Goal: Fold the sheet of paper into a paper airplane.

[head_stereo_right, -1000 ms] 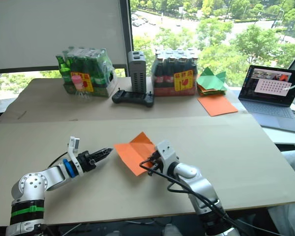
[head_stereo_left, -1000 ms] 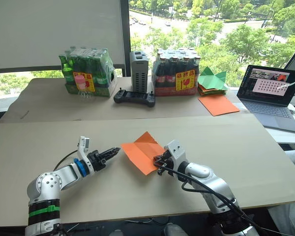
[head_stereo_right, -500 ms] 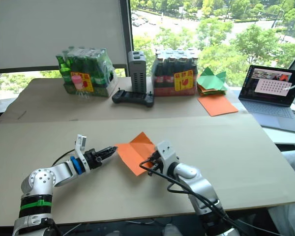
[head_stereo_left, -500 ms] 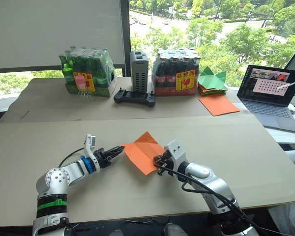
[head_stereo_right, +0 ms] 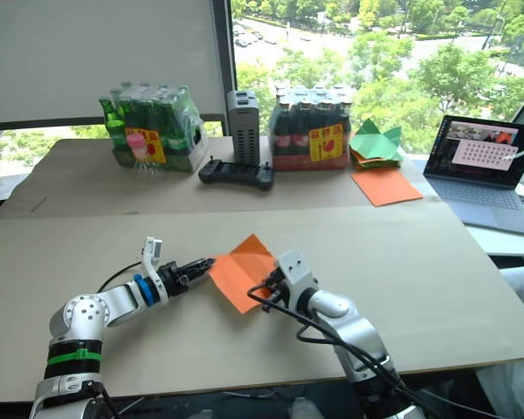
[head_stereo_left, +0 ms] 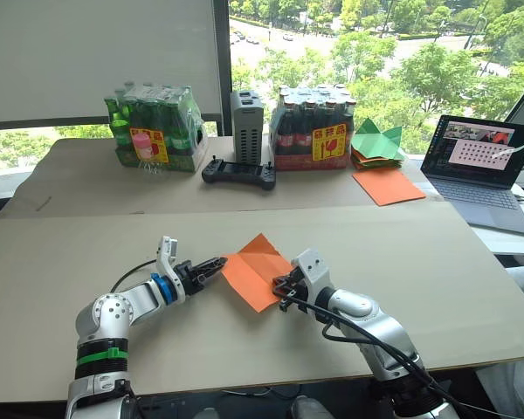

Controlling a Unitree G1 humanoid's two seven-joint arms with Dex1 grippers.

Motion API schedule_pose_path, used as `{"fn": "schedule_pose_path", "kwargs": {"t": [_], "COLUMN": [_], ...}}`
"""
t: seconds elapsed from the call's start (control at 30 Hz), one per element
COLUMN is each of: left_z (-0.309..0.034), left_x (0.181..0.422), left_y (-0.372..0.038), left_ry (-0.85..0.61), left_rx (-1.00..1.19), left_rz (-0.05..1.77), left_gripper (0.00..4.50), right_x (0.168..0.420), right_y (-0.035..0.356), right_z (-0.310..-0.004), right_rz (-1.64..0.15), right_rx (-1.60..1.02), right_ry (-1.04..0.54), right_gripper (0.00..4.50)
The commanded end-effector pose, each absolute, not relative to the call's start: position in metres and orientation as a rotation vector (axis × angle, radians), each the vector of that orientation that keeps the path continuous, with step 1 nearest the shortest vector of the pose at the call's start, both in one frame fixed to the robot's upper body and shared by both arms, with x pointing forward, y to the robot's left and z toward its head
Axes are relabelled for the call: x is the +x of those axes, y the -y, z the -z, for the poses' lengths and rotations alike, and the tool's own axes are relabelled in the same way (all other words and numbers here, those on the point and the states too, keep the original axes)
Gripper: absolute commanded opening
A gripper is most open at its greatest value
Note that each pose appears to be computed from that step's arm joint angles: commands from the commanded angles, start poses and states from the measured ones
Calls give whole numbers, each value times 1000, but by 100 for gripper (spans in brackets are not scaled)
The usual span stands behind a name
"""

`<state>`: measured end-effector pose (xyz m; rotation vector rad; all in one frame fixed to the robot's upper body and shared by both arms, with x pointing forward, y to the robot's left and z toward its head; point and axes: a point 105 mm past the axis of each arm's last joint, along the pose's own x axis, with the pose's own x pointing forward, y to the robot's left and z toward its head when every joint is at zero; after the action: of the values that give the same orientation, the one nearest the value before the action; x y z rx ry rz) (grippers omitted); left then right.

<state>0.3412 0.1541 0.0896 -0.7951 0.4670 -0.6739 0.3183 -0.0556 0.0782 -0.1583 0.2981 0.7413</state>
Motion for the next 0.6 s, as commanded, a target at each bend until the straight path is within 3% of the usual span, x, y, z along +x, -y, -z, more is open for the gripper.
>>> {"fn": "schedule_pose_path", "kwargs": {"t": [0.03,0.2,0.6], "left_z": [-99,-100,-103], "left_x": [345,347,345], "left_y": [-152,-152,-152], "left_ry": [-430,-423,-438], "left_rx": [-790,-808,-783], "left_rz": [696,698,737], "left_gripper": [150,3,1], "right_x": [314,314,317], "right_y": [59,59,55], "right_z": [-60,-61,-79], "right_rz": [-724,-722,-746], "right_rx": [-161,-159,-112], "right_ry": [-375,-373,-312], "right_gripper": [0,0,0]}}
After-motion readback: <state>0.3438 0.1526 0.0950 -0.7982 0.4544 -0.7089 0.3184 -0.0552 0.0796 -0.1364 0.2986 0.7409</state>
